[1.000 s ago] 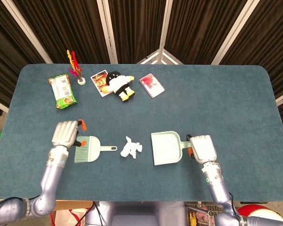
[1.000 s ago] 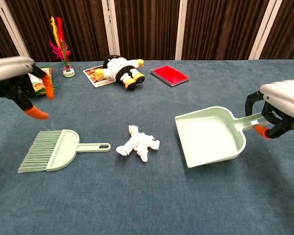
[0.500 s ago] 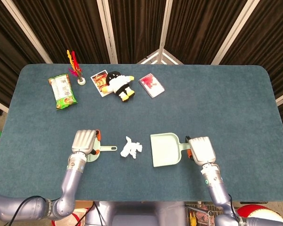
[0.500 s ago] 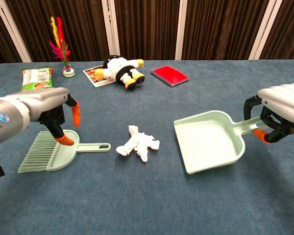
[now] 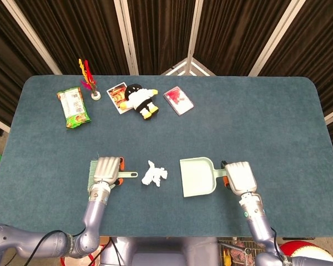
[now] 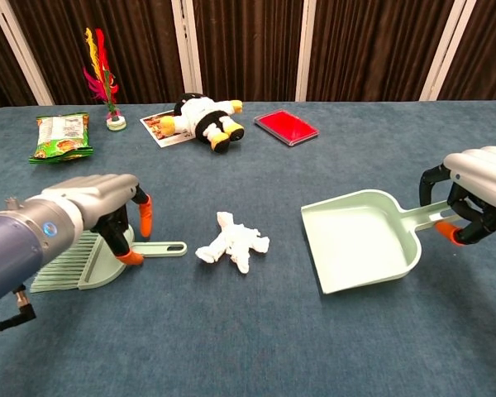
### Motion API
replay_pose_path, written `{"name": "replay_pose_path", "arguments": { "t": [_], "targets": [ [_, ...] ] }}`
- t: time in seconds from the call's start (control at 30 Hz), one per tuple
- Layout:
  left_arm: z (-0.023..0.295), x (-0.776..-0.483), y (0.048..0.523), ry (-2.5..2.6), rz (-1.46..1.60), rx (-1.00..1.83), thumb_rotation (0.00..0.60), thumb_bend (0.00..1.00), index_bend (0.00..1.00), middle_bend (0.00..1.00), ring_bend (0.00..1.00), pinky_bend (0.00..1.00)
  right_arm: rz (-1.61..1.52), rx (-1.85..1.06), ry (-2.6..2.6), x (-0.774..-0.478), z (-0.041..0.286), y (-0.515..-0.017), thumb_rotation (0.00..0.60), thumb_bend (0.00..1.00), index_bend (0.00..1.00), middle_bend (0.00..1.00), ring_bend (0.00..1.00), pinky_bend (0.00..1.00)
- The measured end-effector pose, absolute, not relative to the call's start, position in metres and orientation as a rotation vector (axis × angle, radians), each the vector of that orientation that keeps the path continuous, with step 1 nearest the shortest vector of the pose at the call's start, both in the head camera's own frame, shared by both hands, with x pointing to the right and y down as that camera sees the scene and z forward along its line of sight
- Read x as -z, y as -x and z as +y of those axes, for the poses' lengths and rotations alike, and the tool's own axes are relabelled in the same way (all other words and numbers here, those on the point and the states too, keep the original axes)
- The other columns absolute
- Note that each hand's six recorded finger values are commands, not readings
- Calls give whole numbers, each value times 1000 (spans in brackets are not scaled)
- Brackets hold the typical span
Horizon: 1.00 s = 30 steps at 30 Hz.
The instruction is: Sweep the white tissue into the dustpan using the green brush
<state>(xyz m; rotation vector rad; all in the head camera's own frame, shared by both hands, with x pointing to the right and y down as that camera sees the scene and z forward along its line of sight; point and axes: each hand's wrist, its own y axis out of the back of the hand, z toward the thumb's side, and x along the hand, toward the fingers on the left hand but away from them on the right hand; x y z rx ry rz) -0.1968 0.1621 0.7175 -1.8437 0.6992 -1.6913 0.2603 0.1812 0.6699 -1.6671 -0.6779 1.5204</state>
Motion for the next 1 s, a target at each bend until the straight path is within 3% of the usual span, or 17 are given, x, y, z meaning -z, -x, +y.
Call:
{"name": "replay_pose_path", "arguments": {
  "t": [0.27, 0.43, 0.53, 1.0],
  "targets": [
    [169, -725, 189, 1870, 688, 1688, 600, 384, 503, 1000, 872, 932, -674, -1522, 1671, -671, 182, -261, 600, 550, 699, 869, 876, 785],
    [169, -724, 187, 1878, 714, 1679, 600, 515, 705, 1000, 904, 962, -672, -1521, 1672, -671, 181, -259, 600, 550, 699, 869, 875, 785],
    [167, -722, 187, 1891, 755, 1668, 600, 581, 771, 1000, 923, 976, -667, -1523, 1672, -671, 180, -258, 600, 550, 699, 869, 875, 785],
    [149, -693, 175, 2020, 979, 1580, 600, 609, 791, 1000, 937, 991, -660, -1523, 1614, -668, 181, -252, 600, 551, 707, 869, 875, 785]
  ]
}}
